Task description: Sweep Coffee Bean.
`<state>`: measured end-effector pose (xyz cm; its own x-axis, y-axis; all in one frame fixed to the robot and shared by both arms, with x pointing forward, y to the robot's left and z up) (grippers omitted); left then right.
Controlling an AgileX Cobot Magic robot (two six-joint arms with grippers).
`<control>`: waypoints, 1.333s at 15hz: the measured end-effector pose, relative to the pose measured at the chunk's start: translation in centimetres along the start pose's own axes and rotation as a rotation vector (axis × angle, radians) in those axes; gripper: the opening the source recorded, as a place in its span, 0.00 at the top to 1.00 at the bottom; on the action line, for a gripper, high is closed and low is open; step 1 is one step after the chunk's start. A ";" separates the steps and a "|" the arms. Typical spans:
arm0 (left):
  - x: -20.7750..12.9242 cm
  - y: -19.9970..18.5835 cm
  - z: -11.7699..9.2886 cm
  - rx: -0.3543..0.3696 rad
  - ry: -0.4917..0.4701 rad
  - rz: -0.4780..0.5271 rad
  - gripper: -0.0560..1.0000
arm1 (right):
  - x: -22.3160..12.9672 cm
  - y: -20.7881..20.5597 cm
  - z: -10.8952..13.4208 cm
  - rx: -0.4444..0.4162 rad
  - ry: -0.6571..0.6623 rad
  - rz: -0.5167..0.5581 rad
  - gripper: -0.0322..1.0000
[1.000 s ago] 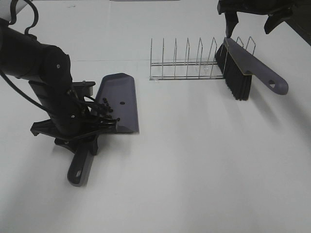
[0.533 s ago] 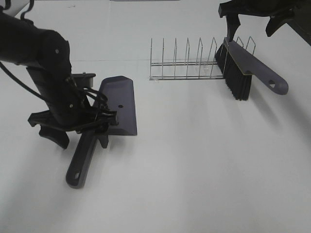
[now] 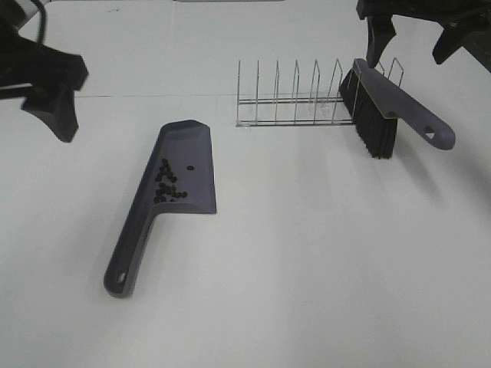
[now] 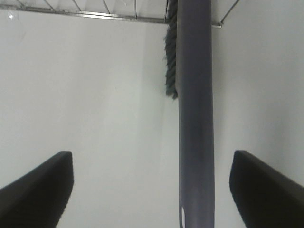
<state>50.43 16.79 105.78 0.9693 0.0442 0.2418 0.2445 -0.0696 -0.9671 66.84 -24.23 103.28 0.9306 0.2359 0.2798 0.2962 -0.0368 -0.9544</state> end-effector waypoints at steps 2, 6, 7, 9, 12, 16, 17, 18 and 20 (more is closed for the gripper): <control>-2.5 -4.2 1.4 -0.078 -0.014 -0.092 0.23 | -2.4 -2.2 0.2 0.010 0.002 0.002 0.23; -9.4 -8.1 5.4 -0.163 -0.018 -0.219 0.23 | -7.9 -6.4 0.4 0.019 -0.010 -0.008 0.23; -11.3 -8.3 6.6 -0.174 -0.017 -0.249 0.23 | -9.9 -7.2 0.6 0.020 -0.018 -0.006 0.23; -15.4 -7.9 9.1 -0.190 -0.014 -0.319 0.23 | -14.0 -8.4 0.9 0.023 -0.019 0.000 0.23; -20.2 -5.7 11.8 -0.213 0.054 -0.406 0.23 | -20.3 -9.4 1.6 0.045 -0.010 -0.004 0.23; -23.6 -4.6 12.9 -0.300 0.203 -0.549 0.23 | -29.0 -10.0 2.9 0.076 -0.017 -0.120 0.23; -23.6 -4.8 12.5 -0.331 0.245 -0.592 0.23 | -30.4 -10.2 3.2 0.079 -0.029 -0.184 0.23; -23.5 -4.8 12.1 -0.351 0.288 -0.620 0.23 | -31.9 -10.3 3.4 0.078 -0.048 -0.248 0.23; -23.3 -4.4 11.3 -0.389 0.353 -0.644 0.23 | -34.9 -10.6 3.8 0.067 -0.100 -0.385 0.23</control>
<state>26.44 27.38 103.53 0.5719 -0.1177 0.8118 0.6830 -0.4798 -0.5507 30.38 -28.34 103.25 0.7278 0.3132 0.6101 0.6017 0.1354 -0.7872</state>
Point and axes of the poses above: a point on each arm's last joint axis where the gripper is mounted, y pointing out along that axis toward the gripper, z along the wrist's bending axis when the last joint is at zero, x = y × z, the point moved 3 cm from there along y, pointing out along that axis toward the gripper, and after that the axes turned 10 degrees about -y, right-handed, at the moved point
